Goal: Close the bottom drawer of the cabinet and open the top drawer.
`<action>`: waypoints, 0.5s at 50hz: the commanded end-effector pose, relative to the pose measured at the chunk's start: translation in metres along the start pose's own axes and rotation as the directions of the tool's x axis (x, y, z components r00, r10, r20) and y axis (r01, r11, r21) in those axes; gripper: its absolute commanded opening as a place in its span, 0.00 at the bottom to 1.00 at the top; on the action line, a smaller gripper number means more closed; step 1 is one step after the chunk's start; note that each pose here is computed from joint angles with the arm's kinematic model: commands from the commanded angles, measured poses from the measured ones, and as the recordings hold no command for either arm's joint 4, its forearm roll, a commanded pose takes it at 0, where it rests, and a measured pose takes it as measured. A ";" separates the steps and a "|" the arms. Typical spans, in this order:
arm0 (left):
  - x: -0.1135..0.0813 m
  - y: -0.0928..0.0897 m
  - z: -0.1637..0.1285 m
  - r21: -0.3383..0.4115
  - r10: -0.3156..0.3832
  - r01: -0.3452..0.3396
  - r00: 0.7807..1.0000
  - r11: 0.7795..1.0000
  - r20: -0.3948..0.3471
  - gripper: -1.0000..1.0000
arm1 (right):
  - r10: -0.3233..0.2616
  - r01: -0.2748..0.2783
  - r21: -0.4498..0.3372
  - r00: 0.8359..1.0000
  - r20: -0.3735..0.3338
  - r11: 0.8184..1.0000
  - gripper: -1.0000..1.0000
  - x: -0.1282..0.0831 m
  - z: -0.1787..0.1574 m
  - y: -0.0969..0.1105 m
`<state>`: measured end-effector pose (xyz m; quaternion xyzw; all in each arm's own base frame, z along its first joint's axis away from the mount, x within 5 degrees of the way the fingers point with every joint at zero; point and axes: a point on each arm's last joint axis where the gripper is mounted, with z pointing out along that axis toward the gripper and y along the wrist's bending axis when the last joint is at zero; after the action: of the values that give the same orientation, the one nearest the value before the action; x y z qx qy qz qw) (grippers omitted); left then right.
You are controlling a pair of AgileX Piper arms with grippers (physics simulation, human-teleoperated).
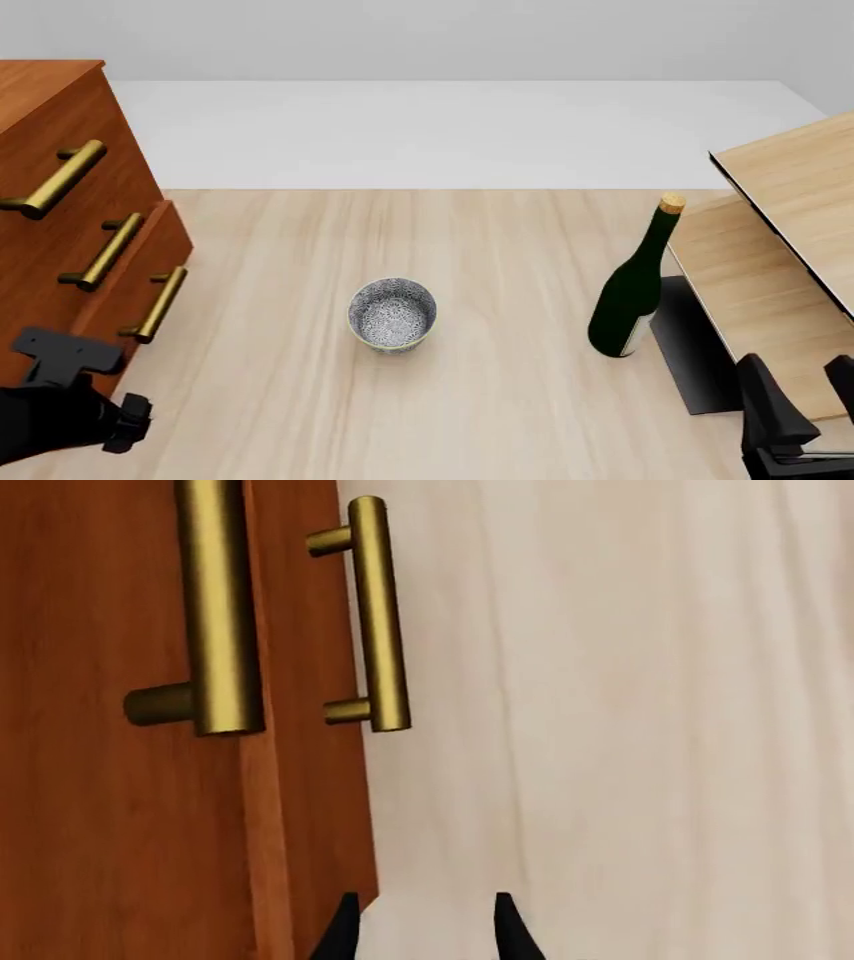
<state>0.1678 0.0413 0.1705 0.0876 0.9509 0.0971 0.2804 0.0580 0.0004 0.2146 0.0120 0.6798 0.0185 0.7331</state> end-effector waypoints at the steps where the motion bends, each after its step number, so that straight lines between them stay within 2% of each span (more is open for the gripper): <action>1: 0.011 0.010 -0.001 -0.051 -0.004 0.004 1.000 0.999 -0.001 1.00 | 0.000 0.000 -0.001 1.000 -0.001 1.000 1.00 0.000 0.000 0.000; 8: 0.017 0.017 -0.003 -0.092 -0.005 0.005 1.000 0.996 0.004 1.00 | -0.001 0.001 -0.002 1.000 -0.001 1.000 1.00 0.000 -0.001 0.000; 25: 0.015 0.020 -0.010 -0.121 0.023 -0.019 0.999 0.992 0.037 1.00 | -0.001 0.001 -0.002 1.000 0.000 1.000 1.00 0.000 -0.001 0.000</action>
<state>0.1541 0.0578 0.1698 0.0874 0.9430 0.1390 0.2895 0.0572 0.0005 0.2144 0.0111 0.6799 0.0190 0.7330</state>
